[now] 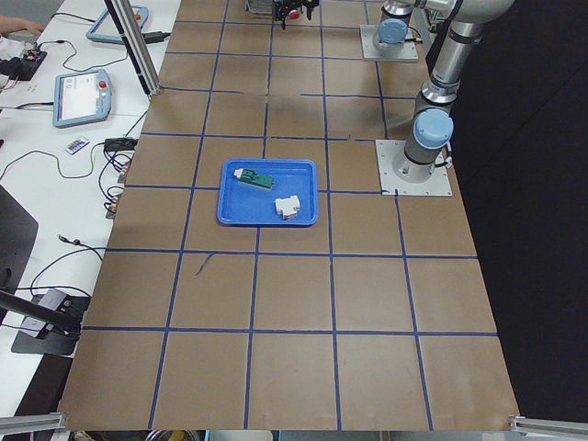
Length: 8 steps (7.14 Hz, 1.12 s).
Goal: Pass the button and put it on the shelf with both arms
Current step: 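Carry the push button toward the mesh basket while the left gripper withdraws, then lower the push button into the mesh basket and open the right gripper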
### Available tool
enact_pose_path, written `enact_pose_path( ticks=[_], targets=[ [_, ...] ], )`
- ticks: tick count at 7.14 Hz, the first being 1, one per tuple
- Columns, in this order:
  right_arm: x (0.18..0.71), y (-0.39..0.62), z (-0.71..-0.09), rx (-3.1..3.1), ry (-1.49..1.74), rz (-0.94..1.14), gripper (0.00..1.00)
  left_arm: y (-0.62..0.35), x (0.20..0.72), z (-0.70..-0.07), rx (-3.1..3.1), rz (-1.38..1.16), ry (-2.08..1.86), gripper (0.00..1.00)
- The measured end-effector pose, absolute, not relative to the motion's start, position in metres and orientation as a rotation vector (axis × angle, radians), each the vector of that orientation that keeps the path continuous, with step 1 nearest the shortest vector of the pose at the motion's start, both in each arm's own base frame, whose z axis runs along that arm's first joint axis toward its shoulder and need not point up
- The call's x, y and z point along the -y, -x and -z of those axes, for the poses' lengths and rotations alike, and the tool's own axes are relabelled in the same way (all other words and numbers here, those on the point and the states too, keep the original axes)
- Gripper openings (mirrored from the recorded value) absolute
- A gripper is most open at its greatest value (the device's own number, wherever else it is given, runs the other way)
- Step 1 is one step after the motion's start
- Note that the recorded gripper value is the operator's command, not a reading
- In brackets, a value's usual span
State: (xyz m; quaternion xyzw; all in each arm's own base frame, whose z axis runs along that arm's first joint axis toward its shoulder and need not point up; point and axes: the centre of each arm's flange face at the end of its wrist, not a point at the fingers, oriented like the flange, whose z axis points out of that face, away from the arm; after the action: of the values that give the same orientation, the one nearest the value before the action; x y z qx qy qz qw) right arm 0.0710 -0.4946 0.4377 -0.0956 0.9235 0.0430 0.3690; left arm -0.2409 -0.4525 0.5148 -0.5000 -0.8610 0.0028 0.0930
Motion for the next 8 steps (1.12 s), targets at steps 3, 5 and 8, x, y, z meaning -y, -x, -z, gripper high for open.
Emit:
enact_pose_path(
  ticks=[3, 5, 8],
  targets=[
    [0.506, -0.005, -0.496, -2.828, 0.255, -0.004, 0.28, 0.156, 0.451, -0.543, 2.831, 0.004, 1.122, 1.00],
    [0.509, 0.055, -0.506, -3.064, 0.193, 0.042, 0.27, 0.139, 0.457, -0.540, 2.995, -0.015, 0.713, 1.00],
    [0.514, 0.197, -0.488, -3.175, 0.141, 0.171, 0.29, 0.137, 0.456, -0.511, 3.088, 0.008, 0.320, 1.00]
  ],
)
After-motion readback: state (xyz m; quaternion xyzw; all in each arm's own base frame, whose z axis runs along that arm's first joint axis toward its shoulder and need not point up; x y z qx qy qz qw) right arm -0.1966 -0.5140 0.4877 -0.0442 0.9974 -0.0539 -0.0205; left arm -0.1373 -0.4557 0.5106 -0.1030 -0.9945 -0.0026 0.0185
